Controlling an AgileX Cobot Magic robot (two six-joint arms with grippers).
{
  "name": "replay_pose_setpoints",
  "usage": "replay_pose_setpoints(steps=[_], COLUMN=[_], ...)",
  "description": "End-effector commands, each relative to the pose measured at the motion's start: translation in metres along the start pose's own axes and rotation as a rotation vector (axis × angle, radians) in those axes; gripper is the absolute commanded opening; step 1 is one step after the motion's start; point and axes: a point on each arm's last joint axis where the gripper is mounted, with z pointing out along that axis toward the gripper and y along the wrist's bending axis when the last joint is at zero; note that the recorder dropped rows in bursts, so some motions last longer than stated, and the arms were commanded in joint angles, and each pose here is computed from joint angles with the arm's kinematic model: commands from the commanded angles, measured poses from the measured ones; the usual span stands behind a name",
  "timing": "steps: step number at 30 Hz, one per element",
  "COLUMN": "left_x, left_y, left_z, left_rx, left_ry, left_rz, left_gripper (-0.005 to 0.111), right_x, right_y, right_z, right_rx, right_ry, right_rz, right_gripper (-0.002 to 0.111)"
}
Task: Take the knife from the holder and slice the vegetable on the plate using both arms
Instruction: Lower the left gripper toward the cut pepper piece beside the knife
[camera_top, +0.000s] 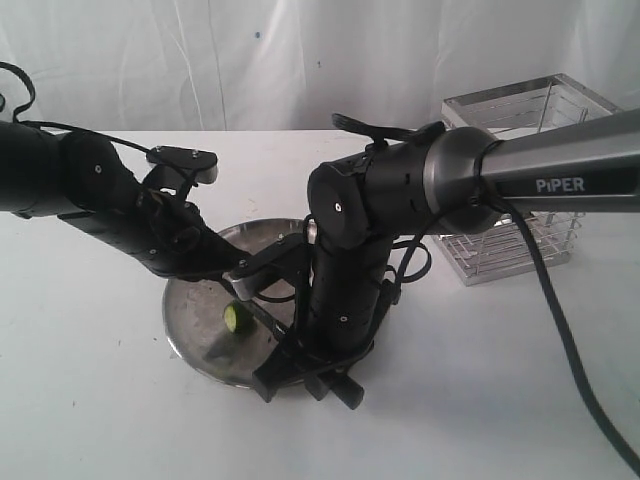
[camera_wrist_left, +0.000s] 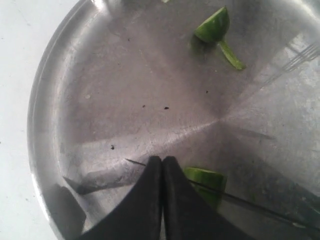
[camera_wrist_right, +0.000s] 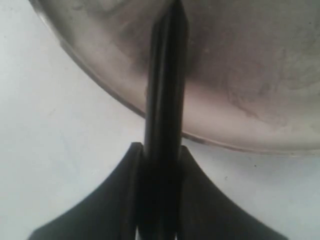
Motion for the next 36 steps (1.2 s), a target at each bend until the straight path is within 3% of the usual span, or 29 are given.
replay_pose_setpoints(steps=[1,27,36], left_x=[-0.004,-0.010,0.001], left_y=[-0.003,-0.017,-0.014], left_z=[-0.009,-0.013,0.009], left_rx=[0.013,0.037,0.038], left_ry=[-0.020,-0.042,0.045], left_rz=[-0.008,0.019,0.011], left_gripper=[0.005,0.005,0.005], right_x=[-0.001,-0.002,-0.002], right_y=[0.000,0.000,0.000], right_z=[-0.001,-0.001,-0.001], right_rx=[0.002,0.004,0.004], right_ry=[-0.006,-0.020,-0.021], right_rz=[-0.021,-0.019,-0.016], right_gripper=[0.000,0.000,0.000])
